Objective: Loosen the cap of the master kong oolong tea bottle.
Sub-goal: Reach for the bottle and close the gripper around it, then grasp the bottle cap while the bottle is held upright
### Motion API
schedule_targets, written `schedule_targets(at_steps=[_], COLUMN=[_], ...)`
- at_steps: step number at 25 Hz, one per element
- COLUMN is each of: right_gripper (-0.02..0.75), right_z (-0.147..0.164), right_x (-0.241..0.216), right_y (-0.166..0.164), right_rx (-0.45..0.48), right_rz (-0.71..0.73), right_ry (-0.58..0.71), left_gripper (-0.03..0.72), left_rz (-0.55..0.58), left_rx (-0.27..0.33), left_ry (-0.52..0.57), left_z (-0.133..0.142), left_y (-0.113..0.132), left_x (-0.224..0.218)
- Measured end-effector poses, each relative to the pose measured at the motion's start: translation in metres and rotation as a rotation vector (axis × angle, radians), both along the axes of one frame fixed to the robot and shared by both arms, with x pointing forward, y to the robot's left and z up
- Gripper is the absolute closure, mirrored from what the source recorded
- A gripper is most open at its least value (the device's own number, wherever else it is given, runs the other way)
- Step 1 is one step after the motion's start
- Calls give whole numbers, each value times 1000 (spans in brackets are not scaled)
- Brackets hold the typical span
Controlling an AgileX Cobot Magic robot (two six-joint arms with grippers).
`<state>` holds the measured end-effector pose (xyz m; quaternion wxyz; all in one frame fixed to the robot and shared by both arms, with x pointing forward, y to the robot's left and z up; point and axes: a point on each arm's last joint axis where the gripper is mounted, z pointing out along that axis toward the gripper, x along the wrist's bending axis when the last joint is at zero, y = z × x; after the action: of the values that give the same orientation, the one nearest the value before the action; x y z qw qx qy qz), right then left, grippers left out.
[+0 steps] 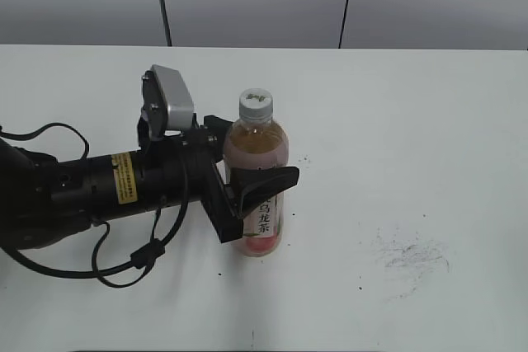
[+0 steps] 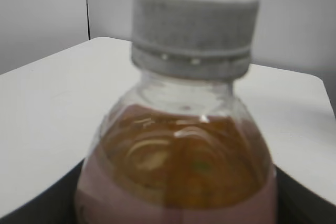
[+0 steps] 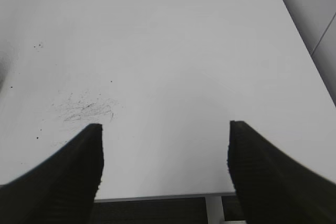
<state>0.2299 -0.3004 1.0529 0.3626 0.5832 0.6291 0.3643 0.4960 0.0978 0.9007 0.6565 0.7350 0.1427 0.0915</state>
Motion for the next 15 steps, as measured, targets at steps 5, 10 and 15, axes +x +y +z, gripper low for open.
schedule_targets(at_steps=[5, 10, 15], right_gripper=[183, 183, 183], right_z=[0, 0, 0], right_x=[0, 0, 0], right_y=[0, 0, 0], right_rx=[0, 0, 1], right_rz=[0, 0, 1], right_ry=[0, 0, 0], left_gripper=[243, 243, 243], left_rz=[1, 2, 2], left_rx=[0, -1, -2], left_ry=[0, 1, 2], left_z=[0, 0, 0], left_y=[0, 0, 0], left_x=[0, 0, 0])
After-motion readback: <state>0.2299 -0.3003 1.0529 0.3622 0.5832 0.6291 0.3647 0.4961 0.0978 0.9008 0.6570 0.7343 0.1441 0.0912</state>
